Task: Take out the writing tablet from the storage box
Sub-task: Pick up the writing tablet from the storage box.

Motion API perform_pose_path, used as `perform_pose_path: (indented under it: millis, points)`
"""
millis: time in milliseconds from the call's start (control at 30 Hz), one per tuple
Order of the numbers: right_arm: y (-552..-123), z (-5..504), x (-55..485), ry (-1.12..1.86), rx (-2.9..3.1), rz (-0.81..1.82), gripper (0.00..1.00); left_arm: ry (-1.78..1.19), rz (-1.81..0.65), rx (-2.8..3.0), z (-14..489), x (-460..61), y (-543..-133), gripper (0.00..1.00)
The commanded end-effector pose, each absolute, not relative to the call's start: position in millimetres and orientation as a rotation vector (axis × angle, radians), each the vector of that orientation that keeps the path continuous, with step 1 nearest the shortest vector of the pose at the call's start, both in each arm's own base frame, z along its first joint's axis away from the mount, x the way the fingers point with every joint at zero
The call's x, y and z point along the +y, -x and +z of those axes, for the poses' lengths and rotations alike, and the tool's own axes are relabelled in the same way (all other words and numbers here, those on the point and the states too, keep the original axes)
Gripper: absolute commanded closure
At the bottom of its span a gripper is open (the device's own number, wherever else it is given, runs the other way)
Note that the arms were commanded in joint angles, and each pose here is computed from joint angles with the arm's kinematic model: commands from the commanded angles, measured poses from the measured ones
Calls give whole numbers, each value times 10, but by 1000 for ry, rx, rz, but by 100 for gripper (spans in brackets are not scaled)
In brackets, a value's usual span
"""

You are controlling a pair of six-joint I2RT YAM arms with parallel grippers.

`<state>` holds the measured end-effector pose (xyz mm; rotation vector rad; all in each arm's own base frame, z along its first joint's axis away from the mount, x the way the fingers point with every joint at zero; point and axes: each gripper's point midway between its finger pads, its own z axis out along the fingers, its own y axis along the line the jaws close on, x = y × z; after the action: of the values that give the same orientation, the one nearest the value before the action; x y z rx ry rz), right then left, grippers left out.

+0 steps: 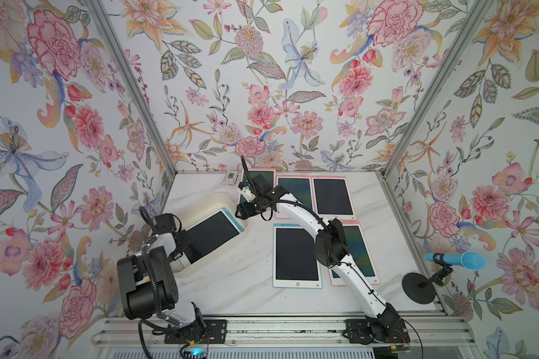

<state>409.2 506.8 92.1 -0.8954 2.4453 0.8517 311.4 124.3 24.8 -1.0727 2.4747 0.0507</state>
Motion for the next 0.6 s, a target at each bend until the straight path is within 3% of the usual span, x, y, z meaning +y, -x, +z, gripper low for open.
perform_pose_path:
  millis: [0,400,567]
  points:
    - [-3971,824,5184,919,2462,934,28,1044,-93,2519,77,1083,-3185,14]
    - [-3843,782,5275,964,2458,977,29,896,-392,2449,194,666,-3401,16]
    - [-3826,807,5288,971,2452,983,29,767,-578,2324,548,417,-3566,19]
